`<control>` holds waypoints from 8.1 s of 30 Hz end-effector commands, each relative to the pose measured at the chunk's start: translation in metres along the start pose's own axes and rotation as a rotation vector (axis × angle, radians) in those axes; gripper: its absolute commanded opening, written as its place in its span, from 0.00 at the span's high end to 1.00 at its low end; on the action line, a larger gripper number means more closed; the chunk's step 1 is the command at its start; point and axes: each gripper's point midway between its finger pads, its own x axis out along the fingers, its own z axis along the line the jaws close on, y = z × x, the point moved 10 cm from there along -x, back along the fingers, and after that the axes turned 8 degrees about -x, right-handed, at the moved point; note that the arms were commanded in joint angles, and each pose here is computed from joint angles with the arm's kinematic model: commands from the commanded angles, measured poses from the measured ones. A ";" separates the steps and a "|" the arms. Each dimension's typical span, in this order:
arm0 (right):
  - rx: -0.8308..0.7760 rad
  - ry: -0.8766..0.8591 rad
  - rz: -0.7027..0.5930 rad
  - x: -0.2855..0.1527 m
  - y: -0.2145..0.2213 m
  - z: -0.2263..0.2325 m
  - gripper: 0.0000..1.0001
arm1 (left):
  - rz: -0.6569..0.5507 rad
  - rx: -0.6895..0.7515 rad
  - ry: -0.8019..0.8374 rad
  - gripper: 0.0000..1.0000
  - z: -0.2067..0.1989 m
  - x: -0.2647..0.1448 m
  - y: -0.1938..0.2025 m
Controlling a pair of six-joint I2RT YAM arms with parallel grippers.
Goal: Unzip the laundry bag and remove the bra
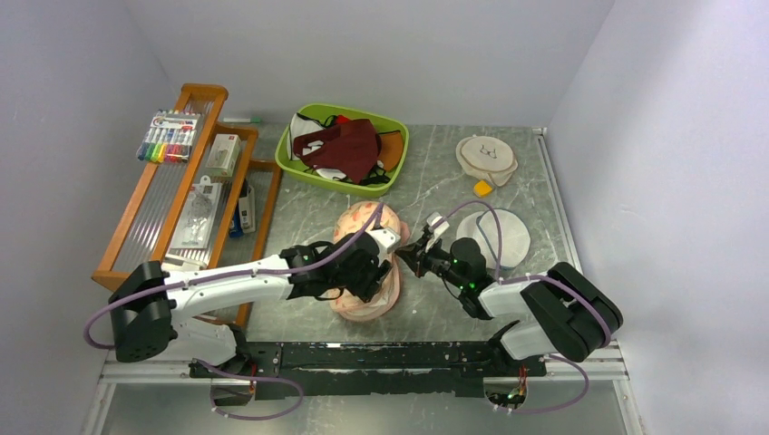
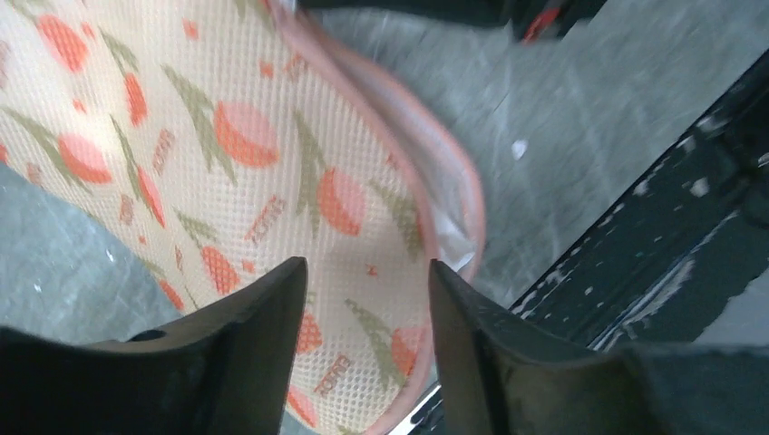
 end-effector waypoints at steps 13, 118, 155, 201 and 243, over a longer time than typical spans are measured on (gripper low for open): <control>-0.040 -0.058 -0.082 0.005 -0.016 0.001 1.00 | -0.188 -0.024 -0.209 0.30 -0.010 0.021 -0.057; -0.057 -0.097 -0.153 -0.004 -0.022 0.007 1.00 | -0.142 0.064 -0.179 0.80 -0.010 0.040 -0.062; -0.040 0.063 -0.015 0.004 -0.004 -0.009 1.00 | 0.070 0.189 -0.367 0.74 0.027 0.037 0.003; -0.023 0.022 -0.072 -0.002 -0.009 -0.003 1.00 | -0.145 0.100 -0.075 0.93 -0.001 0.028 -0.029; -0.058 -0.055 -0.129 -0.009 -0.017 0.000 1.00 | -0.185 0.015 -0.083 0.69 0.008 0.064 -0.067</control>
